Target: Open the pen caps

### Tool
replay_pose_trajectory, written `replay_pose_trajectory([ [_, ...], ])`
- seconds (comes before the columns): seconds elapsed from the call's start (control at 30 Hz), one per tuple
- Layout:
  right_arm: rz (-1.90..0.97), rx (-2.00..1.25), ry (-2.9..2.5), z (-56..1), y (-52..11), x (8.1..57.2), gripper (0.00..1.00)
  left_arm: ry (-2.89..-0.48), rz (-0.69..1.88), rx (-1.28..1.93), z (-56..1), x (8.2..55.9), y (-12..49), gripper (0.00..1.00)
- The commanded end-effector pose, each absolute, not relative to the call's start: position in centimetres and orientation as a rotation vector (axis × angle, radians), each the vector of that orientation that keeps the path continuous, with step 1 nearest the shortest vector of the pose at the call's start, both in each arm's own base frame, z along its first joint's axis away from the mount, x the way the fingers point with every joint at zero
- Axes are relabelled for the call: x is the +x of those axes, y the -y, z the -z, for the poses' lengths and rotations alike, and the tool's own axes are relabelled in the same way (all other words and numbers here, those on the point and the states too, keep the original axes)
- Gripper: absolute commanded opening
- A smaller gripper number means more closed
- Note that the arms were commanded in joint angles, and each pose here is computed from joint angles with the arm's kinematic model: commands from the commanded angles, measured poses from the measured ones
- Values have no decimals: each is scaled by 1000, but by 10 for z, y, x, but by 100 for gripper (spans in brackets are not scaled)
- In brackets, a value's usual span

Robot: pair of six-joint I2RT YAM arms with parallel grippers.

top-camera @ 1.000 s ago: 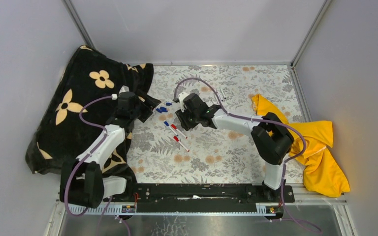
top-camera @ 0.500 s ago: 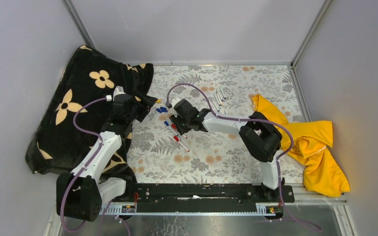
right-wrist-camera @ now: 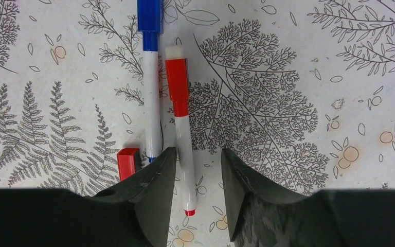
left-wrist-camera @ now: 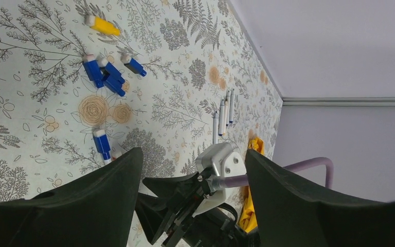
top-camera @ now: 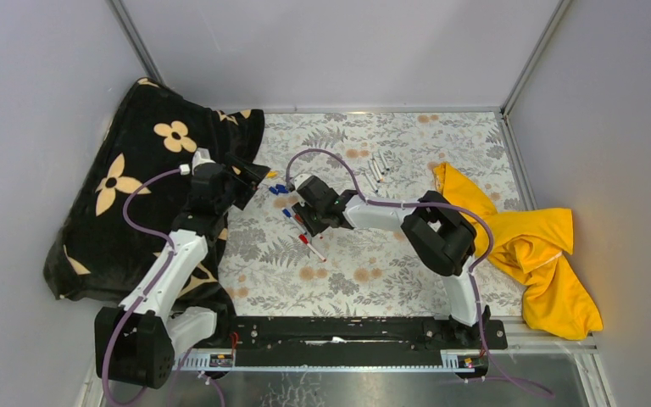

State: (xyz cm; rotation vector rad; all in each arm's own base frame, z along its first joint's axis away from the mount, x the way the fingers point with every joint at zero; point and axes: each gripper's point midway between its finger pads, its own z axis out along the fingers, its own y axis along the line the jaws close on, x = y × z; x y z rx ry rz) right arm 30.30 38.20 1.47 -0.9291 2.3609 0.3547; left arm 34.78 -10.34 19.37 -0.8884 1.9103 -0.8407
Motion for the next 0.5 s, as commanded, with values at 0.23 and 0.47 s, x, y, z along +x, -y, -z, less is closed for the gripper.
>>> replay_pose_trajectory([
  [0.23,-298,-949,-2413,-13,-387,297,38,-1837,825,-914,-207,349,96,80],
  [0.47,-292,-958,-2483,1,-384,288,29,-1831,823,-923,-207,348,95,81],
])
